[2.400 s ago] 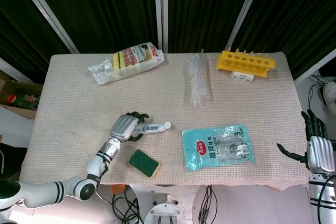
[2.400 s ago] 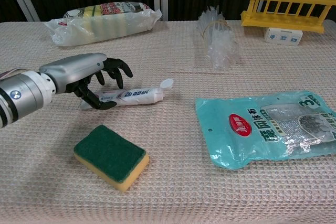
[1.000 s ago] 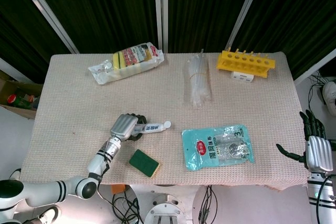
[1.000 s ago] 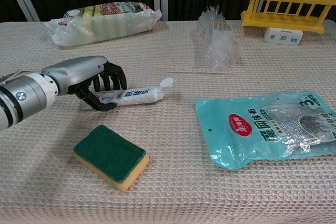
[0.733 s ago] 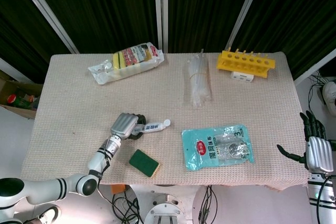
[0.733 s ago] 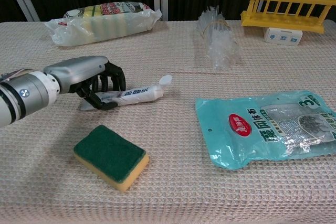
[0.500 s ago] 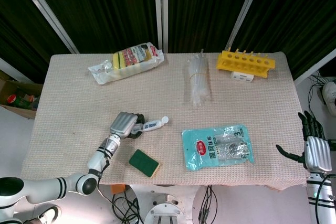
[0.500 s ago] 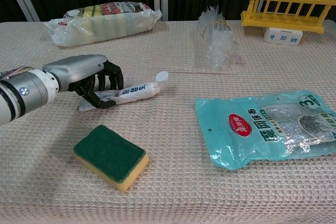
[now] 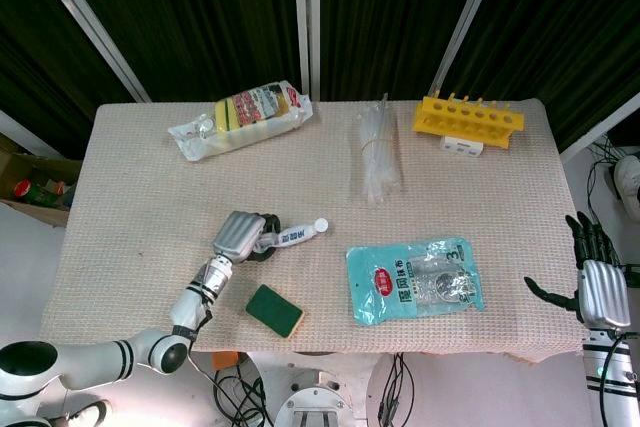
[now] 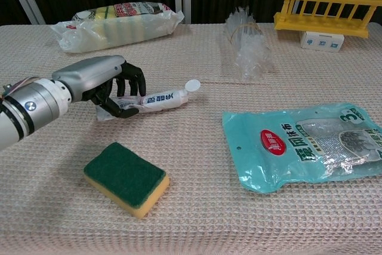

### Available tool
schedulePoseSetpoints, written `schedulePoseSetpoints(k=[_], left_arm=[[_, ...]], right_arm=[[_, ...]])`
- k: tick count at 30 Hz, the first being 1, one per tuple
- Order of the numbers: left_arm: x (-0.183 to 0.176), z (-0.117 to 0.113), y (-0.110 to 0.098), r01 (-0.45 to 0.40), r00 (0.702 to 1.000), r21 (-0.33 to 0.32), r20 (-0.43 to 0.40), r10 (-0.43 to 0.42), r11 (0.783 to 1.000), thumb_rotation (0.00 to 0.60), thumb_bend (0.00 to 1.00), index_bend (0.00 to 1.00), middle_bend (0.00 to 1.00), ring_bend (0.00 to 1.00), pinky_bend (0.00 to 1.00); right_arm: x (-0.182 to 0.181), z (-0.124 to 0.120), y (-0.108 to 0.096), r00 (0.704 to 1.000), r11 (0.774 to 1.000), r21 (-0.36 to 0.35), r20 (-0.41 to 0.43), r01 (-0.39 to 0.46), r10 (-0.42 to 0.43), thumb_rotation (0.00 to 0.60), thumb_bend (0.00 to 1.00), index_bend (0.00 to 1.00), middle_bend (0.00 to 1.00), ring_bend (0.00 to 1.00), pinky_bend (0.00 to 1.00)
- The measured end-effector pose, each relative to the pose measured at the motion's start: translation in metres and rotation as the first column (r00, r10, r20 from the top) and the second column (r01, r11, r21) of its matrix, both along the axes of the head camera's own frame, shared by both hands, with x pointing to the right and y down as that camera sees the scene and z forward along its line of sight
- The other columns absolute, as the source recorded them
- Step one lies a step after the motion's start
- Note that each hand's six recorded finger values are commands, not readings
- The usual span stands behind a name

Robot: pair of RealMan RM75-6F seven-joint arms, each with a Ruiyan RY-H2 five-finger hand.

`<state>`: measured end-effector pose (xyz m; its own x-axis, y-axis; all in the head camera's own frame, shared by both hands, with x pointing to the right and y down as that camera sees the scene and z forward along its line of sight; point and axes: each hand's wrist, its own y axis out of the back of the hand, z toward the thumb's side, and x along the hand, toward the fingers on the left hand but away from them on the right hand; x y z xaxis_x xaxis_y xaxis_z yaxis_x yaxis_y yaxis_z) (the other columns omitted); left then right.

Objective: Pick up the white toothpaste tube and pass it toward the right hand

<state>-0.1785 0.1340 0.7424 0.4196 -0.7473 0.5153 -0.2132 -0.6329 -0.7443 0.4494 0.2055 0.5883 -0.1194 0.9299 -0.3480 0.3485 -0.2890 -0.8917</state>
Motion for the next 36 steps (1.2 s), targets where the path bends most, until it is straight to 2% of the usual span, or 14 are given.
schedulePoseSetpoints(k=[4,7,11,14,17,24,27,28,30,33,36], left_arm=[[0.004,-0.011,-0.004,0.037,0.993,0.038,-0.112,-0.033,0.999,0.600,0.40,0.80,0.93,0.79,0.78],[0.007,-0.020,-0.006,0.068,0.977,0.053,-0.206,-0.055,0.996,0.600,0.40,0.80,0.94,0.80,0.79],[0.012,-0.030,-0.009,0.109,0.945,0.049,-0.315,-0.088,0.993,0.600,0.40,0.81,0.95,0.81,0.81],[0.013,-0.034,-0.011,0.148,0.912,0.013,-0.389,-0.132,0.989,0.600,0.40,0.81,0.95,0.82,0.82],[0.014,-0.036,-0.013,0.196,0.861,-0.049,-0.470,-0.196,0.979,0.600,0.40,0.81,0.96,0.82,0.82],[0.020,-0.036,-0.014,0.263,0.686,-0.250,-0.630,-0.363,0.932,0.600,0.40,0.81,0.96,0.82,0.82],[0.030,-0.035,-0.010,0.247,0.635,-0.318,-0.660,-0.400,0.915,0.600,0.40,0.81,0.96,0.82,0.82],[0.034,-0.034,-0.009,0.237,0.630,-0.327,-0.665,-0.401,0.915,0.600,0.40,0.81,0.96,0.82,0.82],[0.046,-0.035,-0.007,0.213,0.626,-0.333,-0.676,-0.390,0.919,0.600,0.40,0.81,0.96,0.82,0.82],[0.056,-0.038,-0.008,0.196,0.628,-0.324,-0.683,-0.372,0.925,0.600,0.40,0.81,0.96,0.82,0.82],[0.062,-0.040,-0.011,0.204,0.623,-0.314,-0.689,-0.371,0.927,0.600,0.40,0.81,0.96,0.83,0.82]], right_arm=[[-0.004,-0.002,-0.004,1.000,1.000,0.015,0.010,0.015,-0.015,0.513,0.08,0.00,0.00,0.00,0.00],[-0.009,-0.004,-0.008,0.999,0.999,0.029,0.018,0.028,-0.028,0.512,0.08,0.00,0.00,0.00,0.00],[-0.015,-0.008,-0.013,0.999,0.998,0.046,0.025,0.041,-0.042,0.512,0.08,0.00,0.00,0.00,0.00],[-0.019,-0.010,-0.016,0.998,0.997,0.056,0.030,0.051,-0.053,0.512,0.08,0.00,0.00,0.00,0.00],[-0.025,-0.012,-0.022,0.997,0.996,0.069,0.044,0.064,-0.067,0.513,0.08,0.00,0.00,0.00,0.00],[-0.062,-0.024,-0.047,0.976,0.980,0.135,0.142,0.145,-0.164,0.513,0.06,0.00,0.00,0.00,0.00],[-0.088,-0.028,-0.062,0.952,0.968,0.157,0.208,0.194,-0.224,0.514,0.03,0.00,0.00,0.00,0.00],[-0.098,-0.029,-0.068,0.940,0.964,0.160,0.235,0.213,-0.247,0.511,0.01,0.00,0.00,0.00,0.00],[-0.114,-0.029,-0.078,0.919,0.957,0.158,0.277,0.243,-0.279,0.481,0.00,0.00,0.00,0.00,0.00],[-0.144,-0.027,-0.098,0.872,0.946,0.146,0.367,0.289,-0.323,0.377,0.00,0.00,0.00,0.00,0.00],[-0.179,-0.026,-0.119,0.807,0.935,0.131,0.474,0.331,-0.352,0.315,0.00,0.00,0.00,0.00,0.00]])
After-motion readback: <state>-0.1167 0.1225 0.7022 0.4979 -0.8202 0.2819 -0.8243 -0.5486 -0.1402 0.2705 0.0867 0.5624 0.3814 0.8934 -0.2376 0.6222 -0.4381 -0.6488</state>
